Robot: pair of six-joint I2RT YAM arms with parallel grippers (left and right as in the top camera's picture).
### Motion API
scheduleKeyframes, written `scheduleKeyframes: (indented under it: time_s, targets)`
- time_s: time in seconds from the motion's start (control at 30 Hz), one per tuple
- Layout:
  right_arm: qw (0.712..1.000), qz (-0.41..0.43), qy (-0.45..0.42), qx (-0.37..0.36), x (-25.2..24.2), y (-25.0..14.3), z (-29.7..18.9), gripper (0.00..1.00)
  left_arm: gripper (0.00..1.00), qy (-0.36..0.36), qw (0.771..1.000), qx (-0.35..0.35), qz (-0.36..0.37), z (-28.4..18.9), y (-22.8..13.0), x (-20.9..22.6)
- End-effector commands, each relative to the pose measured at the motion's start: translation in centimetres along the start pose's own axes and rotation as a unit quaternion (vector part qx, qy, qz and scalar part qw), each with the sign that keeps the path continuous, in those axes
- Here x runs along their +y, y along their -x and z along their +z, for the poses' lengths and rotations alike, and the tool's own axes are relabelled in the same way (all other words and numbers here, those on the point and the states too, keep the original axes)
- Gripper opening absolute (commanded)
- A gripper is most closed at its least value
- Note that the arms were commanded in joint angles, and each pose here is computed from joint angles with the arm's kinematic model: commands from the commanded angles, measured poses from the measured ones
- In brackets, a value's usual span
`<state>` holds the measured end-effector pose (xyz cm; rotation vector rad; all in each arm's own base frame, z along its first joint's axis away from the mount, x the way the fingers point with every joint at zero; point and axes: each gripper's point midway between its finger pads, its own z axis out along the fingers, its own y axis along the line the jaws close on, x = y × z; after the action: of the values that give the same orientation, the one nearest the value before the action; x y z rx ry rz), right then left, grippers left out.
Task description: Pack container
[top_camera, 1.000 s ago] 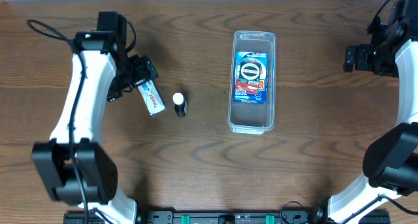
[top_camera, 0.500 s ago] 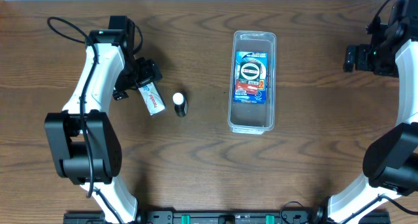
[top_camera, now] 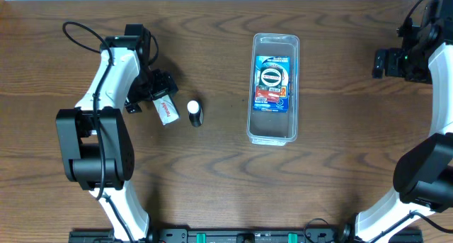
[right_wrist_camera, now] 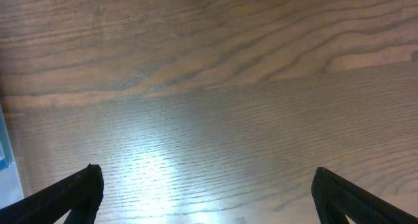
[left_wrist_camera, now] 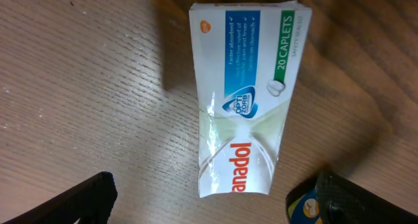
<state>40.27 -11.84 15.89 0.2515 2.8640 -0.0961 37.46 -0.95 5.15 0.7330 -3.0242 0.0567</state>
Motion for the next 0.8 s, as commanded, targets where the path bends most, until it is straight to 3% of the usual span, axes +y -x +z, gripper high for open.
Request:
scheduleKeyframes:
  time_s: [0.0, 0.77]
  targets:
    - [1.000, -0.002, 0.001, 0.002, -0.2, 0.0, 0.3, 0.99, 0.98, 0.009, 1.000, 0.007, 0.009, 0.7, -0.3, 0.3]
    - [1.000, -0.002, 0.001, 0.002, -0.2, 0.0, 0.3, 0.99, 0.98, 0.000, 1.000, -0.010, 0.013, 2.7, 0.2, 0.1]
